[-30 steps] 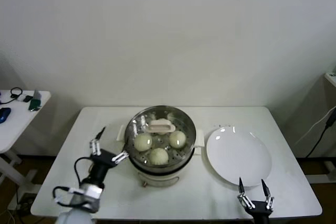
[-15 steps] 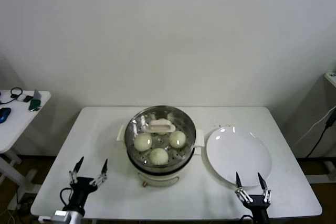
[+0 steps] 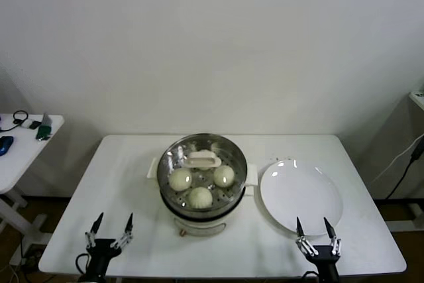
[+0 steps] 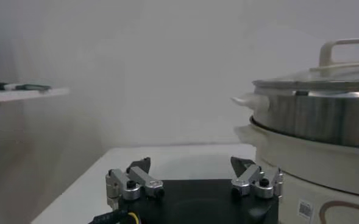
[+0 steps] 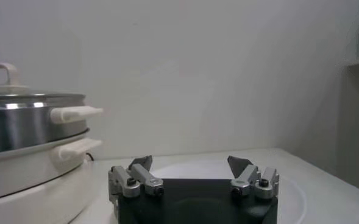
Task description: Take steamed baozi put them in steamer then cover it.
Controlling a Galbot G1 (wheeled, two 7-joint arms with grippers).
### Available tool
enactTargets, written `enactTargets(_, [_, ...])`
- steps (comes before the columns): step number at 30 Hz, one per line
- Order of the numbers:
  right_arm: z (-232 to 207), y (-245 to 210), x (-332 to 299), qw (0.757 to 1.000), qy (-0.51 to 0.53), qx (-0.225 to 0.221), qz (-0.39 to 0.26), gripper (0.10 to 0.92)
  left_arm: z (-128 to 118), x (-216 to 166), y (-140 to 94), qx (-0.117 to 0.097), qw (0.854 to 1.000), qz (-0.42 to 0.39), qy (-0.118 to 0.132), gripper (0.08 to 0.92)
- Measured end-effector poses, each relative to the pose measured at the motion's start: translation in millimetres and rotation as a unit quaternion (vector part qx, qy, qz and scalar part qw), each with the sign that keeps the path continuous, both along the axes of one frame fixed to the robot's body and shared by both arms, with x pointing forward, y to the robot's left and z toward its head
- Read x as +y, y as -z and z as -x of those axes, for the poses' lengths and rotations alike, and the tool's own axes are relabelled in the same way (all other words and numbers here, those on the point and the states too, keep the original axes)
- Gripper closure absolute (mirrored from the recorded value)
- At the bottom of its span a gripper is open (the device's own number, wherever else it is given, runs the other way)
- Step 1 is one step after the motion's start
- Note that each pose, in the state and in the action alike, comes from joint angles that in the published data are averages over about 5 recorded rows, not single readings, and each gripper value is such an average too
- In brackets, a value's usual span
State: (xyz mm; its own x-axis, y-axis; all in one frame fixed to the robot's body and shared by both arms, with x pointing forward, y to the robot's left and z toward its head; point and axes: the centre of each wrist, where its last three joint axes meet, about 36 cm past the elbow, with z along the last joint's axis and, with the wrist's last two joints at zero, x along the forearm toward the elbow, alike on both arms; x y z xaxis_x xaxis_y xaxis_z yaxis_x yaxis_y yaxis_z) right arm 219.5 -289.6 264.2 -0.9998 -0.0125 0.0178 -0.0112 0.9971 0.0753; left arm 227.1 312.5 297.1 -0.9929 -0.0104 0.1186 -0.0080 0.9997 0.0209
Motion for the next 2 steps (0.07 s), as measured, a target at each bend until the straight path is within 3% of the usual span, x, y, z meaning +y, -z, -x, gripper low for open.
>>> enactTargets(2, [-0.1,0.0,0.1,1.0,-0.001,0.0,0.0,0.2,0.8,0.0,0.9,0.0,1.0,0.001,-0.001,0.177])
